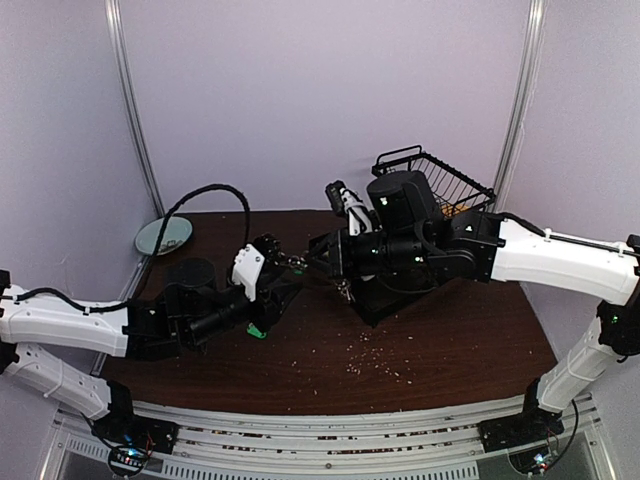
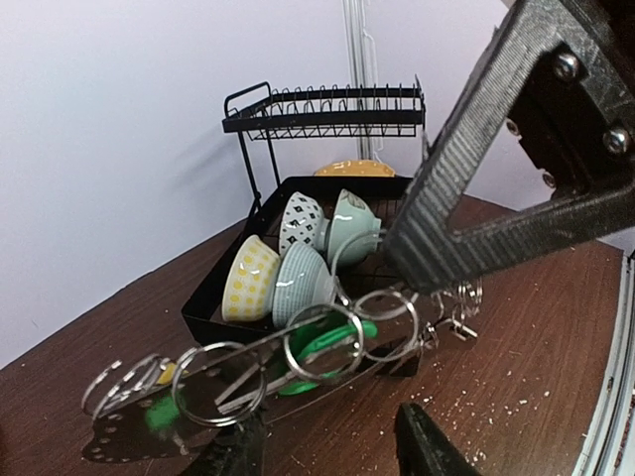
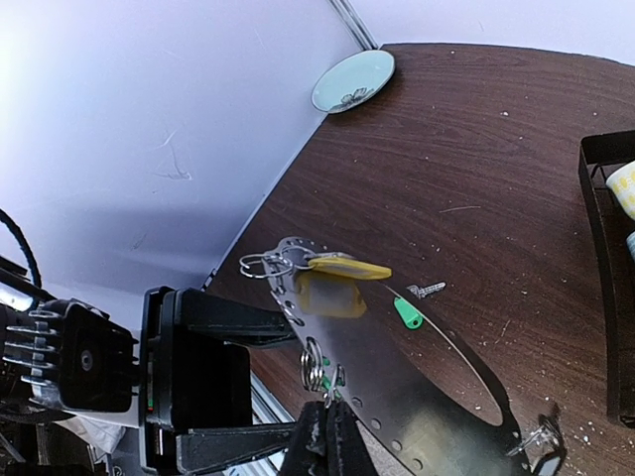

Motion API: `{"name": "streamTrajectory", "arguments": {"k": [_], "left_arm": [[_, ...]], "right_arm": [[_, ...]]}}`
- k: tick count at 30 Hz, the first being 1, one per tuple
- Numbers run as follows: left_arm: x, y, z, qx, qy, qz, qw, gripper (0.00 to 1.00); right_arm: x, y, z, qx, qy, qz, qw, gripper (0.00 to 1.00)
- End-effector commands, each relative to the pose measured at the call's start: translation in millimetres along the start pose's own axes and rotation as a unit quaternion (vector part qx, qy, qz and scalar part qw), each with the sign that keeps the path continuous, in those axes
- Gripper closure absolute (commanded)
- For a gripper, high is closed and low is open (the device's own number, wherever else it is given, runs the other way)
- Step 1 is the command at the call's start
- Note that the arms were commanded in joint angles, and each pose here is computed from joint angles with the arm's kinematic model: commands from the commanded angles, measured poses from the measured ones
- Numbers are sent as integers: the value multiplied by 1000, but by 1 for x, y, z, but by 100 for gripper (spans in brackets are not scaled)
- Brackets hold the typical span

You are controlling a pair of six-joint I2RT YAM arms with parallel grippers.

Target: Put the keys on the keyring

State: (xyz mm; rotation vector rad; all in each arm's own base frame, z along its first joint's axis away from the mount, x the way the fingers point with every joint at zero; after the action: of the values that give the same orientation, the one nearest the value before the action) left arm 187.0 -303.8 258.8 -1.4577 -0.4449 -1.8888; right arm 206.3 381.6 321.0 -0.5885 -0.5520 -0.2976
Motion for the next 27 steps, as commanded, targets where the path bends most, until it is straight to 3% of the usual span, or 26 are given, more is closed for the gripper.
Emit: {"name": "streamTrajectory", "arguments": {"k": [1,6,11,16,21,27], "left_arm": [[8,-16,-2,-40,20,-45,998,53],[14,-20,-19,-113,47,-62,991,54],[15,-14,-16,-98,47,-54,993,55],[24,-32,-26,-153,58,-104,981,55],[14,-22,-2,-53,40,-55,996,53],[14,-5,-1,-29,42,-32,998,53]], "right_arm": [[14,-16,26,41,-18,-17,999,100],[14,-14,27,40,-22,-15,999,100],[14,-15,26,39,-22,-17,999,100],[17,-18,25,34,-29,-24,999,100],[16,-15,28,43,-30,-19,998,100],[16,-15,30,50,-29,-17,998,100]]}}
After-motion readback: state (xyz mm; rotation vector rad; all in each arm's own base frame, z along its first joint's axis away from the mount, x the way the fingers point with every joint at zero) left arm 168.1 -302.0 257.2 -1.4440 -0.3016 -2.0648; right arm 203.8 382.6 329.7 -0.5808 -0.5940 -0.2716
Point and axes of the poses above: each gripper's point midway between its finger pads, its own y axis out along the fingers, its own z axis along the line the jaws close on, x = y × z, the point moved 5 cm from there along -y, back along the fingers, and after that the axes turned 13 degrees about y, right-handed, at the moved point
